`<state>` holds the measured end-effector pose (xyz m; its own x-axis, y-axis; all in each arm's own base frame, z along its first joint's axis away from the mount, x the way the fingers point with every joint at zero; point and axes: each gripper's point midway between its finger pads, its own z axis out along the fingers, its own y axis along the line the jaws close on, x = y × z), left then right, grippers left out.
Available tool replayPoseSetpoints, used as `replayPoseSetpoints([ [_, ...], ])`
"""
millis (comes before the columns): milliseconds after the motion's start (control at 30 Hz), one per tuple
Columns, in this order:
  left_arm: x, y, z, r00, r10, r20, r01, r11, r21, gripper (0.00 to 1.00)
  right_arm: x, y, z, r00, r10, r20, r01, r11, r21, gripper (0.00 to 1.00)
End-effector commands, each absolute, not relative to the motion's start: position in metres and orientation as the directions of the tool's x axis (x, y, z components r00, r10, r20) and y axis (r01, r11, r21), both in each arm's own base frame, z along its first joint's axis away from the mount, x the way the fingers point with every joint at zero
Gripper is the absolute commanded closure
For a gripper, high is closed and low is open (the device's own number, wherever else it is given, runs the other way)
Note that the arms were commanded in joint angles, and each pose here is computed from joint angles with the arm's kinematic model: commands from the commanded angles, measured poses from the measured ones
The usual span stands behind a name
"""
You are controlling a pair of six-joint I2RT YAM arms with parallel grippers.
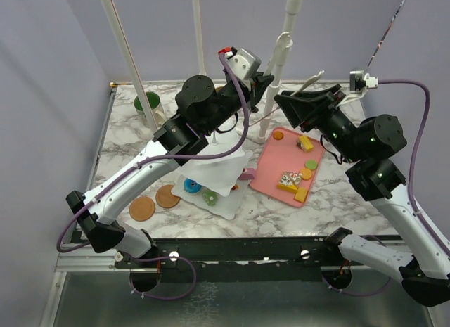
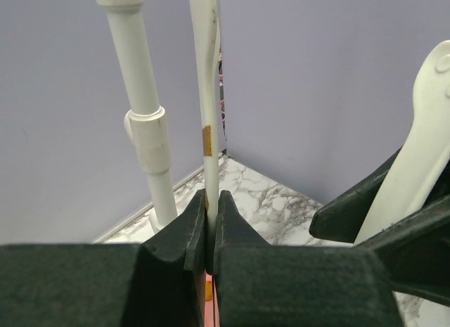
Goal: Serve the afternoon tea
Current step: Pick up the clamp from the tray.
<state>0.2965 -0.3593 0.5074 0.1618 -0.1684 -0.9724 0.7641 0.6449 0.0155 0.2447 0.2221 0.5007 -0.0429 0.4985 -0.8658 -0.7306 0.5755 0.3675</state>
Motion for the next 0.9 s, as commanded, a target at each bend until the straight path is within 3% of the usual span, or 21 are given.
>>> replayPoseSetpoints([
  [0,0.292,-0.362,0.514,0.190,-0.179,-0.965,0.780,0.625,0.038,1.00,0.239,0.218,0.513,0.000,0.520,-0.854,-0.741,0.573,0.349,0.67],
  [133,0.281,-0.366,0.520,0.205,-0.187,-0.961,0.814,0.577,0.061,1.00,0.237,0.210,0.512,0.014,0.522,-0.853,-0.723,0.594,0.352,0.85],
  [300,0.298,-0.352,0.522,0.247,-0.154,-0.957,0.733,0.676,0.080,1.00,0.231,0.206,0.510,0.015,0.507,-0.862,-0.725,0.599,0.339,0.99],
  [867,0.325,-0.318,0.530,0.254,-0.182,-0.950,0.579,0.815,-0.002,1.00,0.168,0.188,0.509,0.078,0.520,-0.851,-0.825,0.513,0.238,1.00],
])
